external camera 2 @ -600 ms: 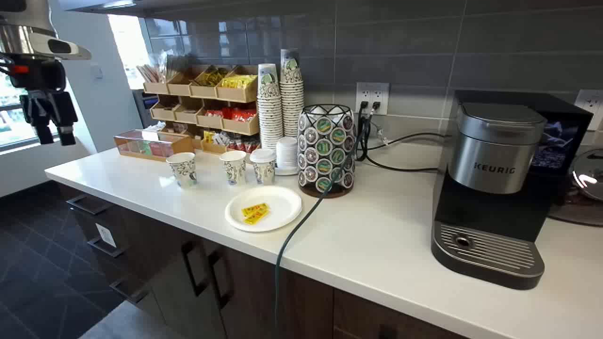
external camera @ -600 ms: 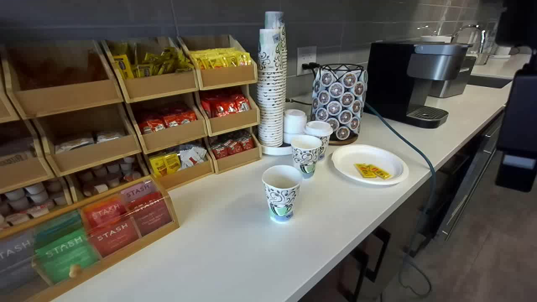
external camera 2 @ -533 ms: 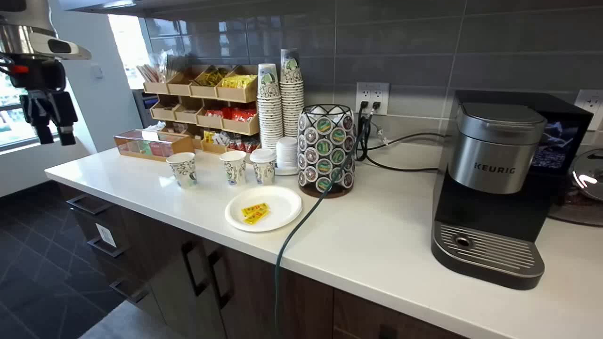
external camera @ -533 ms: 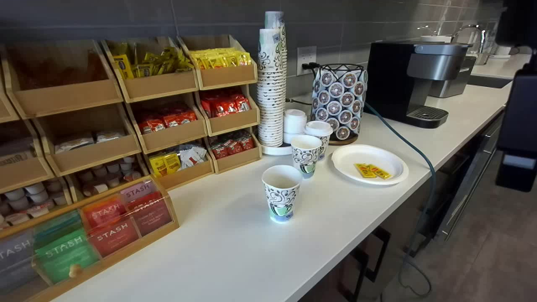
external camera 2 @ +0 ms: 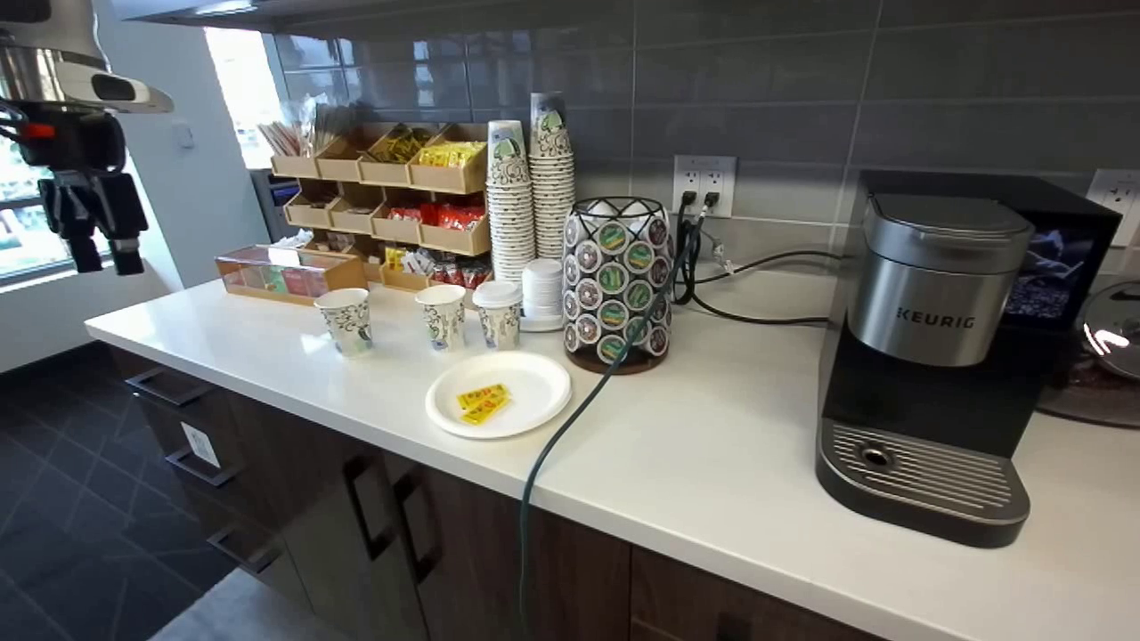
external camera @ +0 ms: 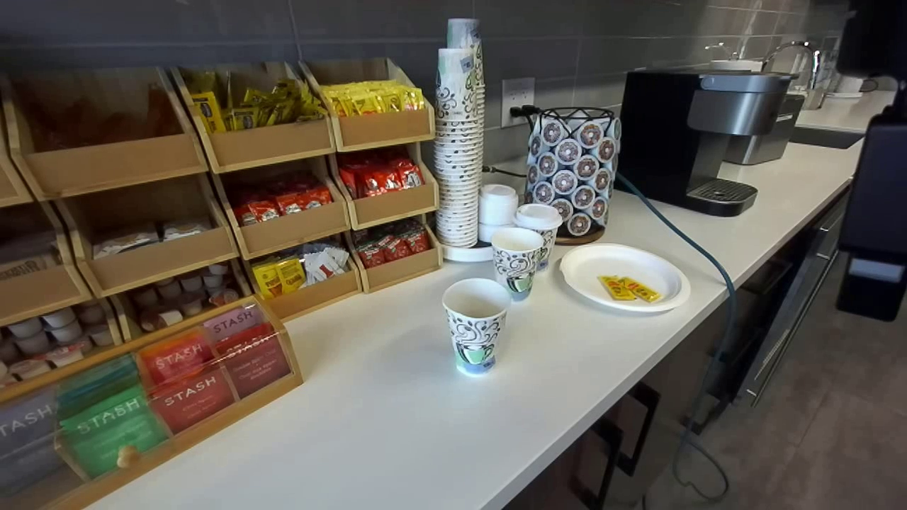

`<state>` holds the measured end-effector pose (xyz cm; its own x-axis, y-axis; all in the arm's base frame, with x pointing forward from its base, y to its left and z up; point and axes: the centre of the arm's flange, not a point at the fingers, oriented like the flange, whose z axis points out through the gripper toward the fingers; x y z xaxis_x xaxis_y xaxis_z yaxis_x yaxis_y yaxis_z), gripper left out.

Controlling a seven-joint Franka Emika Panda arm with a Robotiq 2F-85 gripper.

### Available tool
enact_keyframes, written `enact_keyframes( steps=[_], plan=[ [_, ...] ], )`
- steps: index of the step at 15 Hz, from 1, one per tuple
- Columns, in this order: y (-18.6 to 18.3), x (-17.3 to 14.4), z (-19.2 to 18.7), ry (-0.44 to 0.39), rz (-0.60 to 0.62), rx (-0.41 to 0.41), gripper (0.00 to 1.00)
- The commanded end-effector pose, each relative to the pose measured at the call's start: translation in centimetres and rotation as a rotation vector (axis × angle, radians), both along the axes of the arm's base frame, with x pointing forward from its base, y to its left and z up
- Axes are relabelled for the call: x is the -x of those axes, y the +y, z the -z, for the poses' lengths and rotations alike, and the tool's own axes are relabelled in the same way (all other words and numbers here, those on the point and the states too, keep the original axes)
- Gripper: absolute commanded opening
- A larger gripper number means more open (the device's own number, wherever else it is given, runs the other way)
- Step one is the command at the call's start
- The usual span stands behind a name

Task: Move the sachets from the plate to the cup in the middle

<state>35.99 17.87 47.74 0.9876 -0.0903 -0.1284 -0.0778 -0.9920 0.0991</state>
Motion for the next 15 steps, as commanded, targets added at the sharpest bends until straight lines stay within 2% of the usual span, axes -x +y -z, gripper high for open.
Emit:
enact_keyframes(
  steps=[1, 6, 11, 14, 15],
  plan=[
    [-5.0, 0.6, -0.1, -0.027, 0.013, -0.065, 1.0],
    [-15.3, 1.7, 1.8, -0.076, 0.057, -0.187, 1.0],
    [-24.2, 2.4, 5.2, -0.159, 0.181, -0.305, 1.0],
    [-28.3, 1.8, 5.4, -0.225, 0.24, -0.328, 1.0],
    [-26.5, 1.8, 4.8, -0.188, 0.217, -0.297, 1.0]
  ],
)
